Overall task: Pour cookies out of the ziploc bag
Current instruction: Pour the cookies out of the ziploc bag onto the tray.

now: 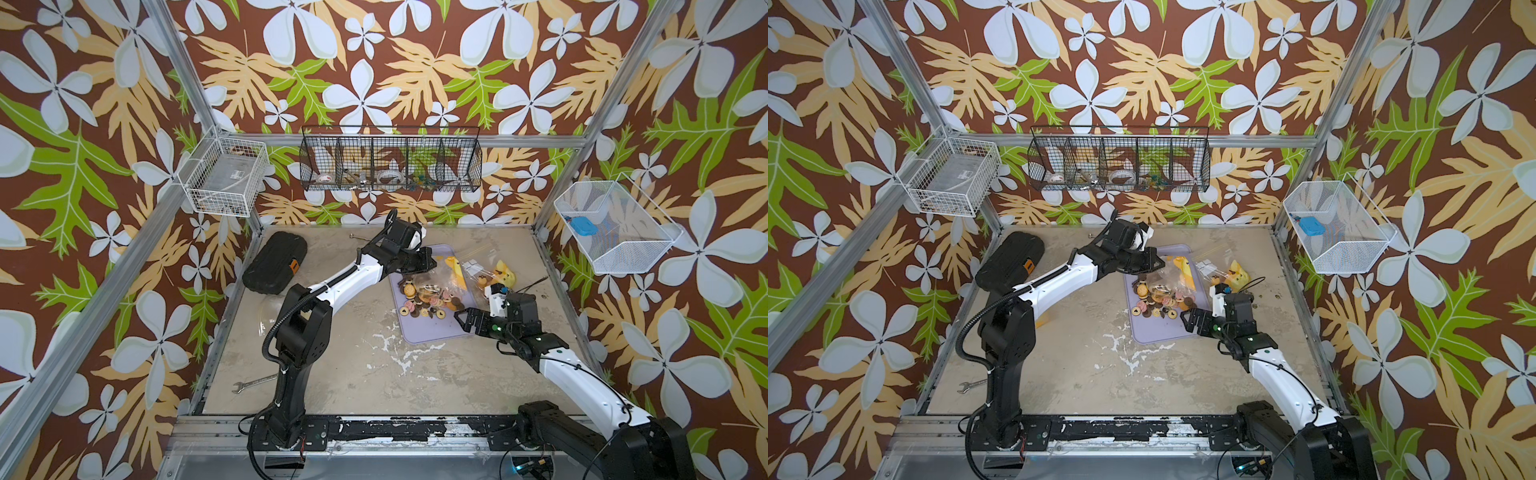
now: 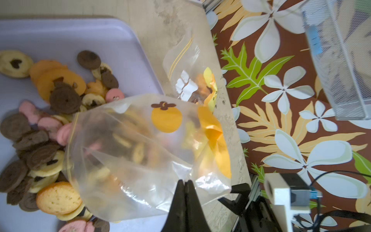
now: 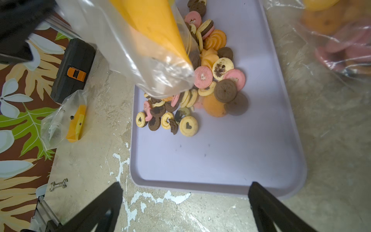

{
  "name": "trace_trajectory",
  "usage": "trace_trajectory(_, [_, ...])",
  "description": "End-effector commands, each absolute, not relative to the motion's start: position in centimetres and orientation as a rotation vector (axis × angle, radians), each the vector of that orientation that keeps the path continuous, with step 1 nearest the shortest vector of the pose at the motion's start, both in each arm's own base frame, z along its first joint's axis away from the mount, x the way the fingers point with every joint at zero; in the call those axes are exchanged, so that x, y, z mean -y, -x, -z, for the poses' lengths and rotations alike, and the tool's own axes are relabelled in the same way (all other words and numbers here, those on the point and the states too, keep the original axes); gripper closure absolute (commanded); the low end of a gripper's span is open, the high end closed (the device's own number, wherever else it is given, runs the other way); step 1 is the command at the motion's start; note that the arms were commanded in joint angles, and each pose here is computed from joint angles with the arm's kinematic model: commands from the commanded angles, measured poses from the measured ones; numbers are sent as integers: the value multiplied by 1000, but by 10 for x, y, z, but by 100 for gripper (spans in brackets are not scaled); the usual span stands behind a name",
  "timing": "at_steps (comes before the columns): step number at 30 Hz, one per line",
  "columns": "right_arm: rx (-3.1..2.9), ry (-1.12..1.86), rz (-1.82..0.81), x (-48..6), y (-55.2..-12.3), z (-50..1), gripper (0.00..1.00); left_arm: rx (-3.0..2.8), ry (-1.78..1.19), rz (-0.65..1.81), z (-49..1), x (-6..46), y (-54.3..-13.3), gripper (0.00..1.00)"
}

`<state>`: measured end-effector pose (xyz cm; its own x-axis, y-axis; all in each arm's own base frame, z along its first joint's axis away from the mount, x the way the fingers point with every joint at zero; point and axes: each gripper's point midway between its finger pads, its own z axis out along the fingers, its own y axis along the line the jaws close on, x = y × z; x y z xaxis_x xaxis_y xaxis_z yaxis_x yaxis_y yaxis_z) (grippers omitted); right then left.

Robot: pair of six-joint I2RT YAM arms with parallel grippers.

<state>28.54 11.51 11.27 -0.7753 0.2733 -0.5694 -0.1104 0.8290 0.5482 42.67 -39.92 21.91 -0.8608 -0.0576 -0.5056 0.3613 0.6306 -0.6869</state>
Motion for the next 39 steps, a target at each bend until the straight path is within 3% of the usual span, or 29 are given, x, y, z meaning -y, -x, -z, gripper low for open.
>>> trace_trajectory(1, [-2318,-92,-773,-118,-288,-118,0,-2317,-270,1160,-248,401,-429,100])
trace_trajectory(6, [-2313,-94,-780,-119,-289,-119,0,-2261,-278,1200,-282,401,-426,100])
trace_trajectory(11, [-2322,-97,-780,-119,-289,-116,0,-2259,-285,1205,-283,402,-425,100])
trace_trajectory(25, [-2331,-89,-771,-119,-288,-114,0,-2397,-233,1169,-191,393,-420,100])
trace_trajectory(33, [-2326,-86,-766,-118,-289,-116,0,-2317,-272,1185,-246,392,-425,100])
trace_trajectory(39, [-2329,-82,-766,-119,-293,-115,0,-2211,-225,1198,-306,354,-430,100])
